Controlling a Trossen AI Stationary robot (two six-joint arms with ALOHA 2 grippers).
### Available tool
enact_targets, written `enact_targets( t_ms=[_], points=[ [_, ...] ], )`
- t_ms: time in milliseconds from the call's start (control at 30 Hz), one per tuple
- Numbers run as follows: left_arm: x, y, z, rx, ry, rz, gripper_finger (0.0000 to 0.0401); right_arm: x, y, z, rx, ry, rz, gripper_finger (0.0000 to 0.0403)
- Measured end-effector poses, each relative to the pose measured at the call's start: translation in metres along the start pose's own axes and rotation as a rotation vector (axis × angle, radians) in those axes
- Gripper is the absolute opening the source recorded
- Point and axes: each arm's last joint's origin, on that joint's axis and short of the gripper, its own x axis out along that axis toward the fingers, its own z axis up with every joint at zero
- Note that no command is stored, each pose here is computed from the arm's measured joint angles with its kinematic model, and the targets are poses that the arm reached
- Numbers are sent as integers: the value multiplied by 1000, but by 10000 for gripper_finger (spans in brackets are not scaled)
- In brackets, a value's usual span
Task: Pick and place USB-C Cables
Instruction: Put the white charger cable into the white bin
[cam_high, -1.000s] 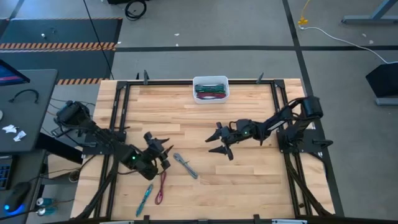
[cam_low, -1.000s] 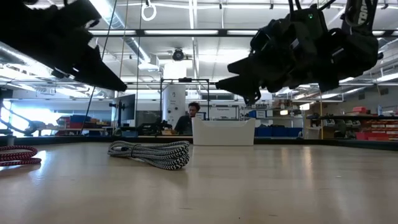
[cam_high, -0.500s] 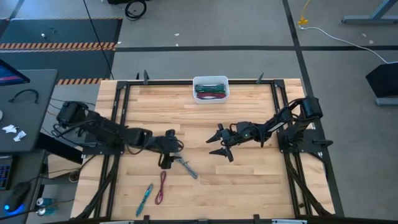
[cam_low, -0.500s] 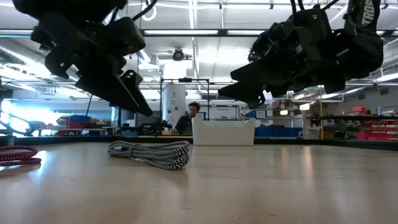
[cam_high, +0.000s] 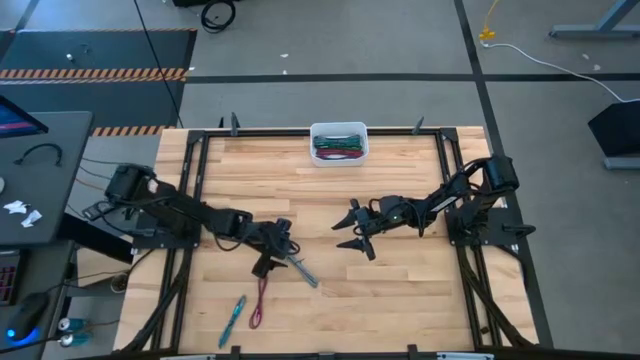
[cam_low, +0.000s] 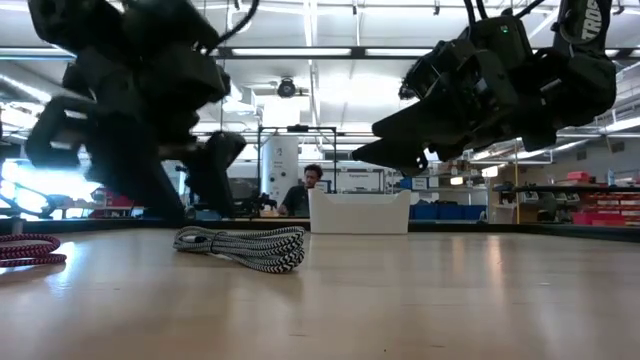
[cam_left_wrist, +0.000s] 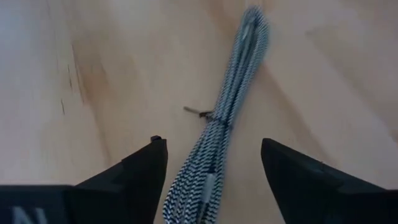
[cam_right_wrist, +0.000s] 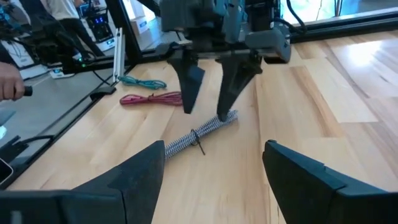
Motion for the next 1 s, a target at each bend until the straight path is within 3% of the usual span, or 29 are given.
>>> enact_targets(
  t_ms=[333, 667, 1000],
  points=[
    [17, 3, -14, -47, 75, 26, 185, 0, 0, -2, 2, 17, -3, 274],
    [17, 4, -15, -182, 93, 50, 41, 0, -1, -5, -9, 46, -11, 274],
    [18, 5, -13, -234, 57, 64, 46, 4, 1, -4, -1, 71, -50, 274]
  ],
)
